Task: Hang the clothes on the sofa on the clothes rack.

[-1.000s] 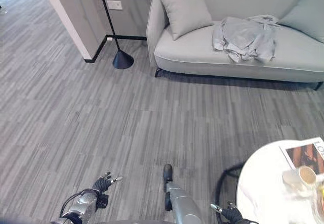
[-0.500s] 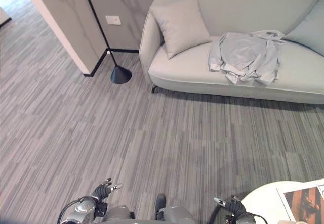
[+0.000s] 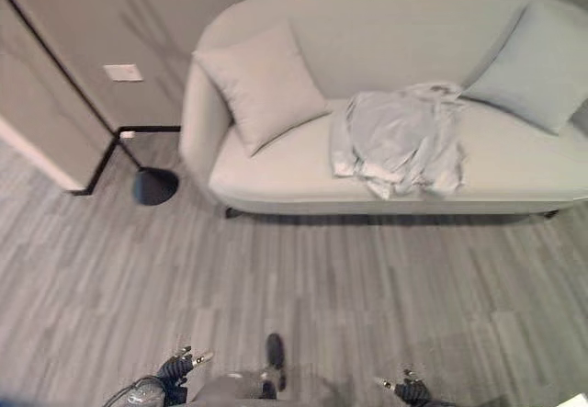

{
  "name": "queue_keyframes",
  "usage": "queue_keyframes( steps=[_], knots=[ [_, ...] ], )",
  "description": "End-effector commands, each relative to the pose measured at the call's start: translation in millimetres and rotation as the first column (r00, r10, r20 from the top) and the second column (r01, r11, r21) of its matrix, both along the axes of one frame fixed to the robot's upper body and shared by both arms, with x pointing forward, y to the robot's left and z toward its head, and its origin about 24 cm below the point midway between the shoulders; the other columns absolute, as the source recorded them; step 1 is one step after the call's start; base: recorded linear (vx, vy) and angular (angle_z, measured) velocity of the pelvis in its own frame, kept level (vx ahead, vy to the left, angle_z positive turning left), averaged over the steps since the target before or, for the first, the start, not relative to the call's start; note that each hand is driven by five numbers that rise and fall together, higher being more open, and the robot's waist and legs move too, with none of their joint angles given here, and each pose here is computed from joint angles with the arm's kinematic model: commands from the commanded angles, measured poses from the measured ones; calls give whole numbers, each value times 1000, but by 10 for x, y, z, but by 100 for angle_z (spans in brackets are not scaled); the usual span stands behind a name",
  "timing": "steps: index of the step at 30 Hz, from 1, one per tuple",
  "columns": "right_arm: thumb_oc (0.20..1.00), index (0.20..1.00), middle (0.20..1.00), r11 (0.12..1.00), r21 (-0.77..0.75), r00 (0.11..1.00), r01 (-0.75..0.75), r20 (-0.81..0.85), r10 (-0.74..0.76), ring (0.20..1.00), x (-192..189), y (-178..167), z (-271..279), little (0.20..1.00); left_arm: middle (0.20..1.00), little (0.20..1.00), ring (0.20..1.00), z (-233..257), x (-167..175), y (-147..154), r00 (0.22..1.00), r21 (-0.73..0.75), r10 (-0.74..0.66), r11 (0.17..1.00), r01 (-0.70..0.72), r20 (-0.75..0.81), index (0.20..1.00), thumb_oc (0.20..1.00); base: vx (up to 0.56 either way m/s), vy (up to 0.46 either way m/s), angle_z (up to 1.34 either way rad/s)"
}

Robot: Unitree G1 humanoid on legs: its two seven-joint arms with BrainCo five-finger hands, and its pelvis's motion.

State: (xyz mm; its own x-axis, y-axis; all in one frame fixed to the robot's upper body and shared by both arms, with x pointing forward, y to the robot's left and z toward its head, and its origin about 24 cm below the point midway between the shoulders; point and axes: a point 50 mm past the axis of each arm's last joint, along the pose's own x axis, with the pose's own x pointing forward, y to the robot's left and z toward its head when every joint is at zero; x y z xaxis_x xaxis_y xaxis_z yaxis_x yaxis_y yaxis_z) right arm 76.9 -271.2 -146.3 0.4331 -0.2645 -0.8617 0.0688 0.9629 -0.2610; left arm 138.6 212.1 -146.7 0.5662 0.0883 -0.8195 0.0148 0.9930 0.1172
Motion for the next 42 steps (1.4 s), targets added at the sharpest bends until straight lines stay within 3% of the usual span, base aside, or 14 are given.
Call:
queue_keyframes(
  steps=[1,12,21,31,42],
  knots=[
    [1000,1000,1000,998,-53,990,-47,132,53,1000,416,-157,192,1000,1000,1000,1000,84,158,45,996,-4,42,999,-42,80,1000,1000,123,75,28],
    [1000,1000,1000,999,-34,993,-23,112,27,1000,388,-79,131,1000,1000,1000,1000,234,474,56,984,19,27,999,-31,175,1000,1000,235,-44,18],
    [1000,1000,1000,999,-47,999,-16,29,18,1000,128,-146,73,1000,1000,1000,1000,170,386,-84,988,-3,-24,1000,25,150,1000,1000,188,-186,11],
    [1000,1000,1000,997,-78,998,-16,56,20,1000,140,-291,161,1000,1000,1000,1000,247,540,-217,978,-24,-81,996,87,193,1000,1000,105,-230,5],
    [1000,1000,1000,993,-69,993,-92,67,96,1000,261,-151,138,1000,1000,1000,1000,294,614,-321,966,-47,-112,991,126,234,1000,1000,174,101,-27]
  ],
)
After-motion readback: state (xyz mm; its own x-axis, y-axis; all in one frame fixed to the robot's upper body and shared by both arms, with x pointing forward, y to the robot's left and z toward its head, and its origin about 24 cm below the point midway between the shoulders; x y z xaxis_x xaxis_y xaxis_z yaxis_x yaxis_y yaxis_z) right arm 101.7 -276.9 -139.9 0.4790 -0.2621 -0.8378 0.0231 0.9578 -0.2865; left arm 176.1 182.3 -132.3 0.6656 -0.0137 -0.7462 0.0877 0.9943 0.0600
